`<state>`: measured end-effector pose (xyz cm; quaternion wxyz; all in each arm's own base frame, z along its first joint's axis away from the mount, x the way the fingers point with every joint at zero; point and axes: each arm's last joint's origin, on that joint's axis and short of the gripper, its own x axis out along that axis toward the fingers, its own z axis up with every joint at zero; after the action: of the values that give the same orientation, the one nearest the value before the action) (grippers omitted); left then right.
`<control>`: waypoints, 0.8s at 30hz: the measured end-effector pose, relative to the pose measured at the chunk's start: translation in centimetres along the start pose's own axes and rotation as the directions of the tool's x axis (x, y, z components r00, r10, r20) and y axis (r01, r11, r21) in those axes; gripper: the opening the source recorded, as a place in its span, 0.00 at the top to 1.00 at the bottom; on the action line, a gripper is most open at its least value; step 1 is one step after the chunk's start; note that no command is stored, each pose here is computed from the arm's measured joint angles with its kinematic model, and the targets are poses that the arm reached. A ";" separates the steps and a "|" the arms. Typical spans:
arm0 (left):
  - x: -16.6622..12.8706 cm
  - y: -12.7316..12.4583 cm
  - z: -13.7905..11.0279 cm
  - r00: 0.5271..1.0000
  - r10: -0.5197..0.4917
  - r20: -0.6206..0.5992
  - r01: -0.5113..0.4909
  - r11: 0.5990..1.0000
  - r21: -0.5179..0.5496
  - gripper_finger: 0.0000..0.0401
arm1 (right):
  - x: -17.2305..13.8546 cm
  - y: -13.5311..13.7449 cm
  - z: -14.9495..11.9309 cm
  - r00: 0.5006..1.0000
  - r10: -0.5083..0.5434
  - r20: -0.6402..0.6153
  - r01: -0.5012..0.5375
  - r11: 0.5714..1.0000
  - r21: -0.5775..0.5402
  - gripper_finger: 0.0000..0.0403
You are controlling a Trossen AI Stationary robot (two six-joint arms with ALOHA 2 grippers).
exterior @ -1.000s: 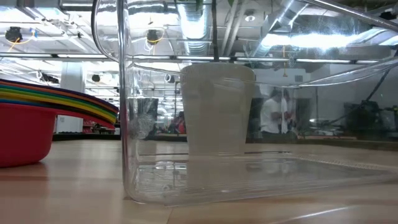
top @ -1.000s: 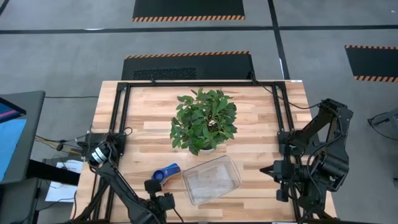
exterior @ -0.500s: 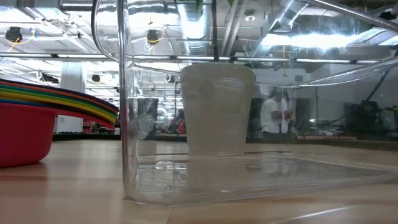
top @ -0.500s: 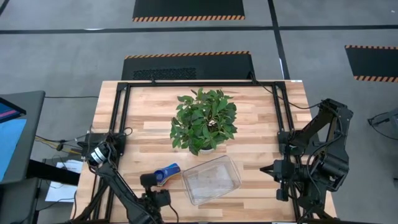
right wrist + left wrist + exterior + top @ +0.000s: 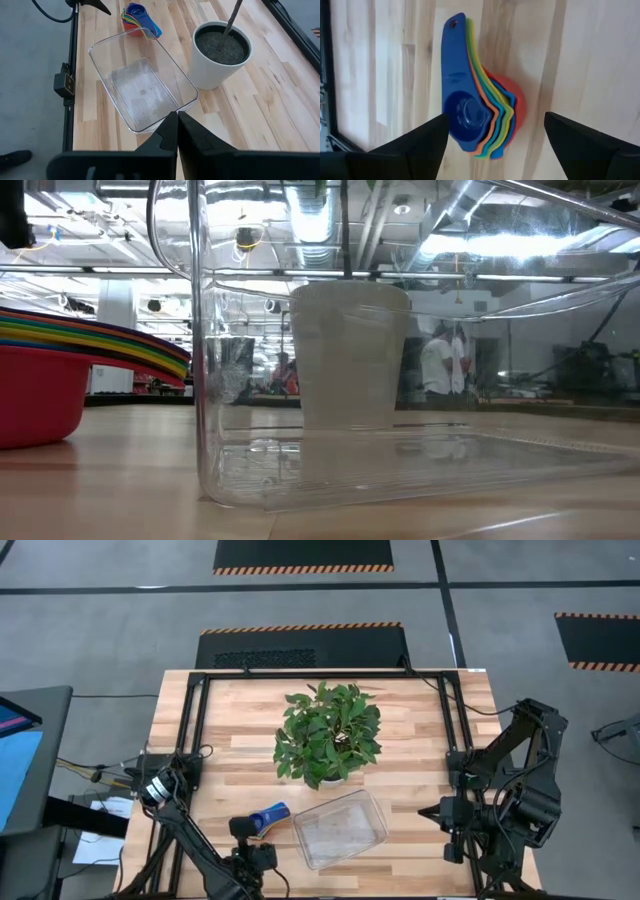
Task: Nest measuring cups in basket
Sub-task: Put the stacked measuring cup into the transparent bin
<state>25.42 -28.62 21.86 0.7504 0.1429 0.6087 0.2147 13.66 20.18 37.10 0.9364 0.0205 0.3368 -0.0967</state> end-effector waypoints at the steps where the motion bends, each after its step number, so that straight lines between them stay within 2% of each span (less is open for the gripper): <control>1: 0.0 0.0 0.0 1.000 -0.007 0.000 0.007 1.000 -0.005 0.21 | 0.0 0.0 0.0 1.000 0.000 0.000 0.000 1.000 0.000 0.93; 7: 0.5 -0.9 -0.1 0.996 -0.082 -0.021 0.081 0.996 -0.028 0.21 | 0.0 0.0 0.0 1.000 0.000 0.000 0.000 1.000 0.000 0.93; 24: 4.3 -1.2 -1.6 0.994 -0.013 -0.105 0.011 1.000 -0.020 0.21 | 0.0 0.0 0.0 1.000 0.002 -0.002 -0.002 1.000 0.001 0.93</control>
<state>24.73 -27.61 17.22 0.7198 0.1205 0.6462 0.2231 13.66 20.20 37.10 0.9361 0.0215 0.3377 -0.0960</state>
